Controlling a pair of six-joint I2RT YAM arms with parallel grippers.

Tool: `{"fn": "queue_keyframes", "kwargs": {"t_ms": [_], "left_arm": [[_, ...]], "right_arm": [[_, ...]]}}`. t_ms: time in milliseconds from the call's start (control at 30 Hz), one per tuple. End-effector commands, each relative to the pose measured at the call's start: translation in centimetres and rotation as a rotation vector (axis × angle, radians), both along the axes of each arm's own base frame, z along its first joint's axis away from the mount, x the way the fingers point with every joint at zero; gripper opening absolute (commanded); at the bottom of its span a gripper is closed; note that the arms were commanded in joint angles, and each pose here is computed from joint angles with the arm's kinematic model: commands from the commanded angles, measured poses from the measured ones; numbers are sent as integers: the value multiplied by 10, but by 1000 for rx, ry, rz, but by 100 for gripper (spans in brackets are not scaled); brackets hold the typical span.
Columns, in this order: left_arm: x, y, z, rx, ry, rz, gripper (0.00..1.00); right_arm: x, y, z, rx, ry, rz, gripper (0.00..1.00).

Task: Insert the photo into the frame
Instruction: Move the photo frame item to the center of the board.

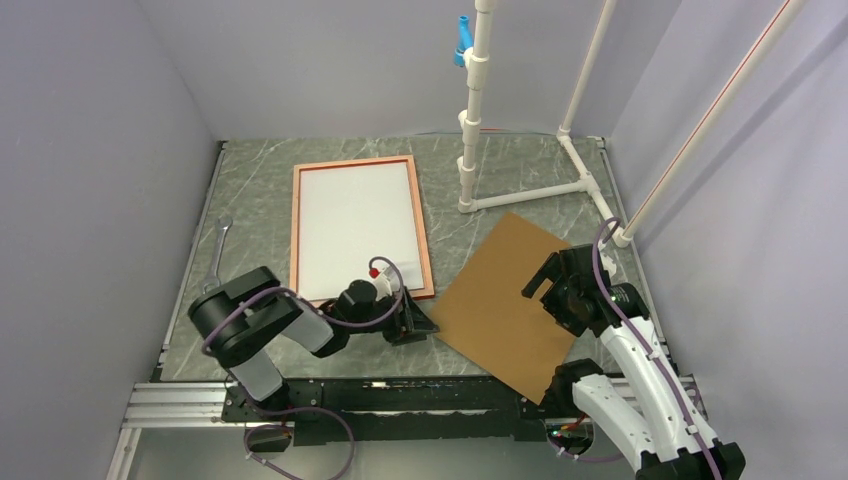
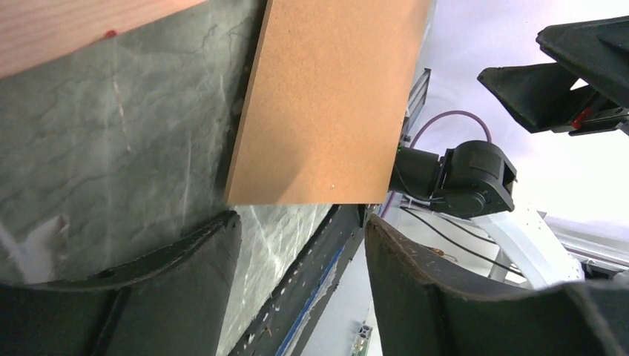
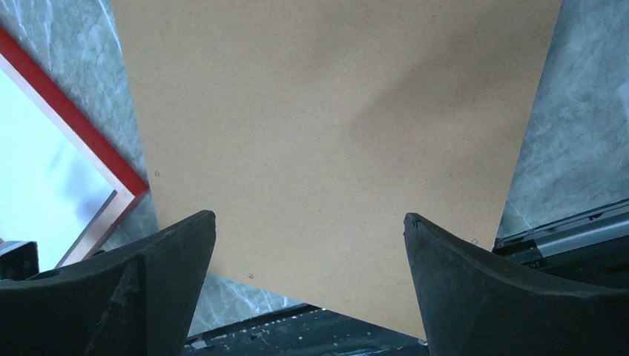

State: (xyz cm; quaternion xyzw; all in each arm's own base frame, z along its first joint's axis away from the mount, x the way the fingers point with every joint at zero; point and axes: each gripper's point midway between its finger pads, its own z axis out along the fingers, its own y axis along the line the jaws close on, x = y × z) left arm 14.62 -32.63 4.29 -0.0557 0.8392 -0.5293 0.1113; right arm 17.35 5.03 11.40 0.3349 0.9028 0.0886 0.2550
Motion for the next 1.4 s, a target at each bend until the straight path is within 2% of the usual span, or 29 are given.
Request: {"fn": "queue_keyframes", "kwargs": {"t_ms": [0,133,233,400,600,767,833,1000,1367], "left_arm": [[6,-8,-4,-62,-14,54,64],[5,-13,-11,-119,10,72,53],[5,-13,-17,-135,12,86,50],[9,-13,-22,-116,-6,102,47],[16,-15,-26,-82,-29,114,35],[18,-13,-23,-108,-51,136,9],[17,-12,-20,-118,-63,130,2],[15,-19,-14,-109,-101,80,0],[19,-23,2,55,-223,9,0]], "right_arm": [[-1,3,2,25,-5,1,100],[0,9,0,49,-5,25,100],[0,10,-1,55,-4,33,100],[1,11,2,56,-19,43,100],[1,12,4,61,-29,53,100],[1,12,6,56,-39,70,99],[1,12,7,54,-45,76,99],[1,12,13,52,-71,85,99],[2,18,23,76,-109,127,99]]}}
